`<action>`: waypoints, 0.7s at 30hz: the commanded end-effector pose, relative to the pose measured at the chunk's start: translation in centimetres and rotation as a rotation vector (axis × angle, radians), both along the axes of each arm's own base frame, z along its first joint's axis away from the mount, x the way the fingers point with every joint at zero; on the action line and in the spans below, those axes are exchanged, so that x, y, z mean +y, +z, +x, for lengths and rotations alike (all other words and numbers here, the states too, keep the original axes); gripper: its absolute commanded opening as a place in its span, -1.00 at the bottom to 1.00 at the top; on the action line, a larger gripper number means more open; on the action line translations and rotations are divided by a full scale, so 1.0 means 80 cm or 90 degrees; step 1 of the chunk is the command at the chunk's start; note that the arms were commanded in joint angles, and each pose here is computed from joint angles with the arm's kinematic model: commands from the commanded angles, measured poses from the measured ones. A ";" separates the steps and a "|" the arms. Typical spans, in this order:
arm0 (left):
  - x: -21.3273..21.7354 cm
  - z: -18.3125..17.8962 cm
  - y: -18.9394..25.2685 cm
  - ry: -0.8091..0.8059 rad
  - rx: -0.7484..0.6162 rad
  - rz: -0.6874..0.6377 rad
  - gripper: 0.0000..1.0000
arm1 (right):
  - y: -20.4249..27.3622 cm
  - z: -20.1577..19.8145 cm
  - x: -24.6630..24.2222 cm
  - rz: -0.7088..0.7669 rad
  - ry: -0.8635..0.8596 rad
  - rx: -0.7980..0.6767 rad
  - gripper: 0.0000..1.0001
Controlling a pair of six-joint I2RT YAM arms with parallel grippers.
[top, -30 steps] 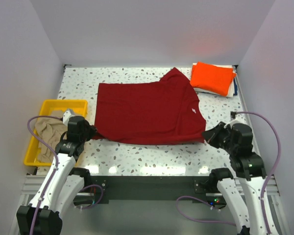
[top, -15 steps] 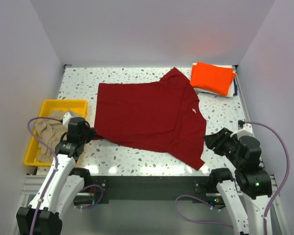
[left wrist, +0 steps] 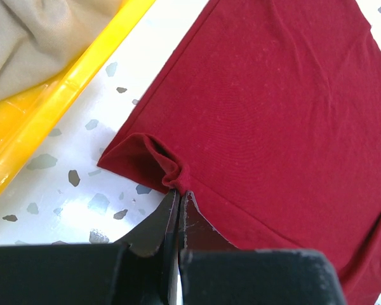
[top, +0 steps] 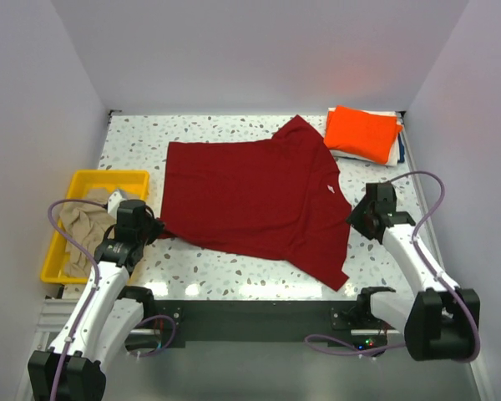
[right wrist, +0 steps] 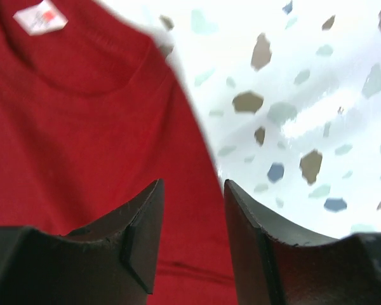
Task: Fold and stack the t-shirts
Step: Flatten the tshirt out
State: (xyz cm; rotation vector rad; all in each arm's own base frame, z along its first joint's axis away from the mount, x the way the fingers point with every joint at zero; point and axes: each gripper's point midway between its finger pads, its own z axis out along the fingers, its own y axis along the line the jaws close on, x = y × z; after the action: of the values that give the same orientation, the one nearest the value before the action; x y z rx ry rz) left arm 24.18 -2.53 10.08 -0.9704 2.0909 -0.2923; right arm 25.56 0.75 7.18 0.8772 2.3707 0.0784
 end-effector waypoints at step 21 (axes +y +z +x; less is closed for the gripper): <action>-0.008 0.004 0.005 -0.015 -0.017 -0.015 -1.00 | -0.038 0.121 -0.022 0.046 -0.053 -0.080 -0.17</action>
State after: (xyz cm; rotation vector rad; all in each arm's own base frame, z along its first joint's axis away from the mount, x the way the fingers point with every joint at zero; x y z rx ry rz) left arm 24.16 -2.92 10.13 -0.9619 2.0990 -0.3168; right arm 33.28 -0.93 2.73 0.9818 2.3107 0.1366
